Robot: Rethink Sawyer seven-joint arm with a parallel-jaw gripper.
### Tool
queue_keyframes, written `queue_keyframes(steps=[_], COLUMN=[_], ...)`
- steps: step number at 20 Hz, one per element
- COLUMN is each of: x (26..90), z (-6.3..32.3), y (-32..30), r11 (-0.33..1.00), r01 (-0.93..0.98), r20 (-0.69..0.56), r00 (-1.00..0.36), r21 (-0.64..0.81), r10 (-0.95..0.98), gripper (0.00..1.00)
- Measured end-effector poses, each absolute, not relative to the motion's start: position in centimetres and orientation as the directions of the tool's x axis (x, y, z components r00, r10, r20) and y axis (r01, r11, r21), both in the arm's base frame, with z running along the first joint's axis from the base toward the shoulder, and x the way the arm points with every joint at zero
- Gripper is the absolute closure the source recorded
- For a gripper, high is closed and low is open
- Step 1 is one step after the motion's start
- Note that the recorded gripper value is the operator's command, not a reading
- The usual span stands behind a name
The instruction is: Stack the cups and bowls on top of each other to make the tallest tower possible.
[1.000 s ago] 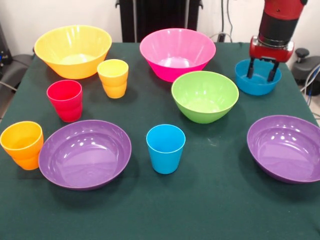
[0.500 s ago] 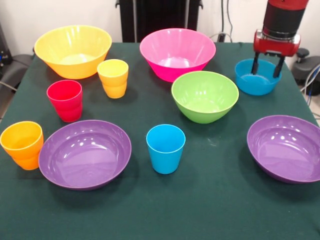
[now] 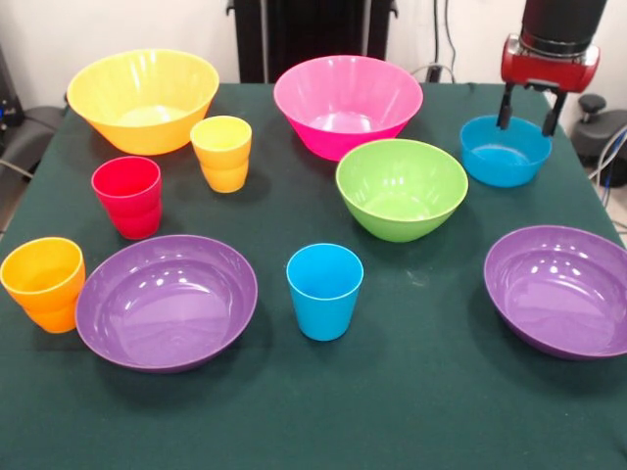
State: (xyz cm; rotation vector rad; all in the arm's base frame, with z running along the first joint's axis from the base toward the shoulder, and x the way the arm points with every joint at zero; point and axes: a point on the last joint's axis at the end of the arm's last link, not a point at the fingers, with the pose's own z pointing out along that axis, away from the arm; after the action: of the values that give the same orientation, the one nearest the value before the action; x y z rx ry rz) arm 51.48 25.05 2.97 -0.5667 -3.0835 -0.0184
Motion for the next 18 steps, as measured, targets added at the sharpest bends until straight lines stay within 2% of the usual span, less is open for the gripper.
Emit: queue_keyframes(steps=[9,18], x=[53.1,51.5], z=[3.6,0.5], y=[26.1,30.1], r11=[0.930,0.944], r01=[0.366,0.330], r20=[0.002,0.000], r00=[-0.930,-0.944], r21=[0.029,0.021], r10=[0.366,0.330], gripper=[0.00,0.00])
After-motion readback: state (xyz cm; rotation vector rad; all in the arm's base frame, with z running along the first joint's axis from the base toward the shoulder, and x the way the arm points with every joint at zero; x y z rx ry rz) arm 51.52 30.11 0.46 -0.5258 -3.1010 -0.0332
